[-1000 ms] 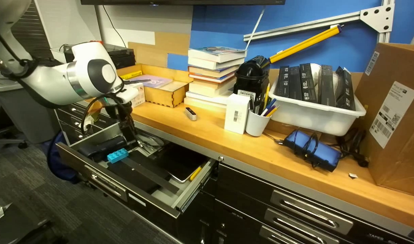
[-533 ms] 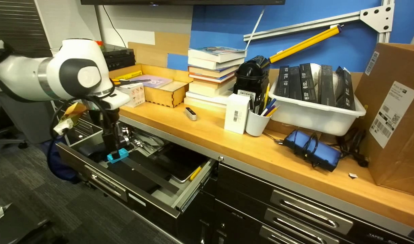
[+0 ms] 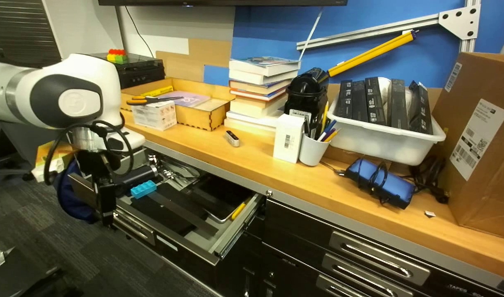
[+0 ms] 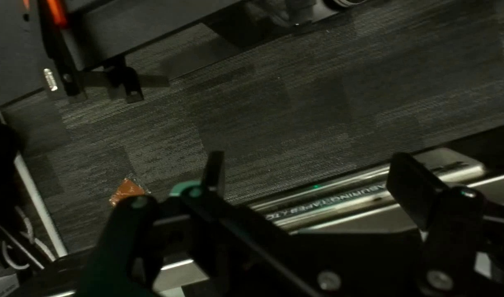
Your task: Put the blue object in the drawer and close it
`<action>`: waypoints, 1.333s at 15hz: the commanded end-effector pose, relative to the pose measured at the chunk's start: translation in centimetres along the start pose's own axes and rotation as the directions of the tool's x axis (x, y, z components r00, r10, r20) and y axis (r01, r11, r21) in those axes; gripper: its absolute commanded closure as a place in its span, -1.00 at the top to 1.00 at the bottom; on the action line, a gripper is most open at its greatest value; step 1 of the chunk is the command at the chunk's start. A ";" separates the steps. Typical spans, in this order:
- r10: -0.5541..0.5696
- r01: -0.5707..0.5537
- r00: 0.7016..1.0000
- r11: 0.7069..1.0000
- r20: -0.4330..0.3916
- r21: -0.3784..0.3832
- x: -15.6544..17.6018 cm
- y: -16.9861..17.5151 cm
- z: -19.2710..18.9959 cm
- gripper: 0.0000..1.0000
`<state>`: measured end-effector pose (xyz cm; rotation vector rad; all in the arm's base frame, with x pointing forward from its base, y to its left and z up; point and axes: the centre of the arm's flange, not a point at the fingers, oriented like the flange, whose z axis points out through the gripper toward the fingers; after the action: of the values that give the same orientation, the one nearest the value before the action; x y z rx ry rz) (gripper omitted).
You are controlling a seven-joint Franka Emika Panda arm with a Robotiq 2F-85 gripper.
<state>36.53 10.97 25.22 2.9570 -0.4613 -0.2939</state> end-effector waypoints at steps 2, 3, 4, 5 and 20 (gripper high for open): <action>0.020 -0.025 0.999 0.996 -0.050 -0.088 2.8 -0.5 3.8 1.00; 0.055 -0.062 0.995 0.995 -0.079 -0.079 3.6 -0.7 4.4 1.00; 0.088 -0.096 0.990 0.993 -0.106 -0.070 4.3 -1.0 4.8 1.00; 0.110 -0.118 0.986 0.992 -0.124 -0.055 5.1 -1.5 5.2 1.00; 0.321 -0.306 0.882 0.947 -0.344 0.100 12.7 -7.3 -1.0 1.00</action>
<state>51.30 13.07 21.01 2.7884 -0.9147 0.2911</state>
